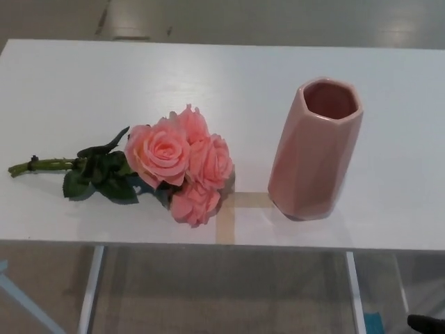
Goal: Use the left hand to pick up the rose and then lift and insert it into the pink vase.
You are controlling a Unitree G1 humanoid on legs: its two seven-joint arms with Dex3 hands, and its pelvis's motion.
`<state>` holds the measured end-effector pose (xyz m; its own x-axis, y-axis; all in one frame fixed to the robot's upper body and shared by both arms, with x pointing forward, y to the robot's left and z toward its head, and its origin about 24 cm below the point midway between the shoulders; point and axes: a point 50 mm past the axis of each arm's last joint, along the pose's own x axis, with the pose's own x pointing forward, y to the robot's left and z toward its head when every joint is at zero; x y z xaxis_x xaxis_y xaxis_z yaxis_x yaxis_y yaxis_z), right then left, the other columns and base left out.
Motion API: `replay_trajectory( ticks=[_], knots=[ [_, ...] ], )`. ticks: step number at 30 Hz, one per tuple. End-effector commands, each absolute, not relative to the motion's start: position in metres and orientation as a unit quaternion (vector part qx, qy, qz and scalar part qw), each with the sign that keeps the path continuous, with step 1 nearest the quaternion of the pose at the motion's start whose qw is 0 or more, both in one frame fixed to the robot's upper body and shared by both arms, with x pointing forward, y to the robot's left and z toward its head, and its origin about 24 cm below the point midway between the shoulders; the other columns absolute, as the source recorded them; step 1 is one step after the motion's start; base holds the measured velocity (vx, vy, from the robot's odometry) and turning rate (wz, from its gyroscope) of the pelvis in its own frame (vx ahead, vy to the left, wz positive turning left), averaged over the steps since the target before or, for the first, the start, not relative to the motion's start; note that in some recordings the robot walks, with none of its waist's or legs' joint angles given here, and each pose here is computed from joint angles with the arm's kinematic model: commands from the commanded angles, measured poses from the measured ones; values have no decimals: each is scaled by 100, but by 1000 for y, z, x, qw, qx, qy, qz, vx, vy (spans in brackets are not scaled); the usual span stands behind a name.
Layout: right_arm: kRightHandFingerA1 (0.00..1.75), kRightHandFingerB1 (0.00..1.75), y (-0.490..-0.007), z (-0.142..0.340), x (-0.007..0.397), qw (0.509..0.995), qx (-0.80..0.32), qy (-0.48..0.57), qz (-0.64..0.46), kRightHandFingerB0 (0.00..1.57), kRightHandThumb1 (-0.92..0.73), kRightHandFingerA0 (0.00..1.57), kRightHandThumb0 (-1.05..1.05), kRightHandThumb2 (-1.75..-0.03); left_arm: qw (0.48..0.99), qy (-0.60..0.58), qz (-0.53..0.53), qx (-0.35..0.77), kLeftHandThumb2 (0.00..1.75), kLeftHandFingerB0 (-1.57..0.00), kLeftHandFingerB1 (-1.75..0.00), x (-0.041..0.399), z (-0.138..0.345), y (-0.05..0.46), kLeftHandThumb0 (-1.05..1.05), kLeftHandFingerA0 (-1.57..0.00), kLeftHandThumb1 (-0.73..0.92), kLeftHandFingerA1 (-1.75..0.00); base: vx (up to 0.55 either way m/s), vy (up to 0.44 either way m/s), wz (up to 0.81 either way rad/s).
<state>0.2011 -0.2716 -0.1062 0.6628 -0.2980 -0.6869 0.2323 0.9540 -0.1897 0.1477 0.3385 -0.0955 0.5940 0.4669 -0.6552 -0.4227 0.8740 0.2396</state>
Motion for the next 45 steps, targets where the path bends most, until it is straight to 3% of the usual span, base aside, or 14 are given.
replay_trajectory(
  ticks=[1,6,7,8,9,13,15,24,27,28,31,32,39,45],
  knots=[
    [52,47,-275,-106,199,913,-42,376,-156,54,-56,65,-12,-56,894,368,254,23,58,-34,-33,144,-96,339,-12,-54,63,-39,0,0,0],
    [52,47,-274,-106,199,913,-42,374,-154,54,-56,64,-12,-56,896,367,251,16,58,-33,-32,144,-96,339,-11,-50,61,-38,0,0,0],
    [52,47,-274,-106,198,913,-42,375,-155,54,-56,64,-13,-56,897,369,244,15,86,-12,-47,144,-97,339,-9,-31,42,-55,0,0,0],
    [52,47,-274,-107,197,913,-41,375,-156,54,-56,64,-13,-56,898,372,233,14,86,-12,-47,143,-97,339,-9,-31,42,-55,0,0,0],
    [52,47,-274,-107,197,913,-41,376,-155,54,-56,64,-13,-56,901,375,217,19,57,-19,-28,142,-97,340,-15,-34,56,-34,0,0,0],
    [52,47,-273,-108,196,913,-41,375,-153,54,-56,64,-13,-56,906,376,192,29,56,-15,-27,141,-95,341,-18,-28,55,-33,0,0,0],
    [52,47,-273,-107,197,913,-43,375,-153,54,-56,65,-13,-56,934,337,99,59,68,0,-21,146,-85,336,-36,0,29,-26,0,0,0],
    [52,47,-272,-108,197,913,-47,377,-149,55,-56,65,-13,-56,947,272,-82,149,73,0,-7,139,-51,319,-60,0,38,-5,0,0,0],
    [52,47,-273,-107,197,913,-51,377,-148,55,-56,66,-12,-56,924,259,-183,213,54,-39,-33,132,-27,308,-63,0,45,-24,0,0,0],
    [52,47,-273,-107,198,913,-53,377,-147,55,-56,66,-12,-56,922,259,-196,210,71,-41,-44,131,-24,308,-64,-8,38,-27,0,0,0],
    [52,47,-273,-107,198,913,-54,377,-147,55,-56,66,-12,-56,921,261,-207,204,71,-41,-44,129,-21,307,-64,-8,38,-27,0,0,0],
    [52,47,-273,-107,198,913,-55,377,-145,55,-56,66,-13,-56,917,262,-238,183,54,-51,-38,127,-13,304,-49,-41,42,-37,0,0,0],
    [52,47,-272,-108,197,912,-58,380,-144,55,-55,66,-13,-56,894,233,-371,96,53,-50,-39,120,25,283,-33,-49,42,-44,0,0,0],
    [52,47,-272,-106,200,912,-61,380,-144,55,-55,66,-13,-56,885,119,-433,120,65,-30,-42,120,84,265,-44,-34,32,-49,0,0,0]
  ],
)
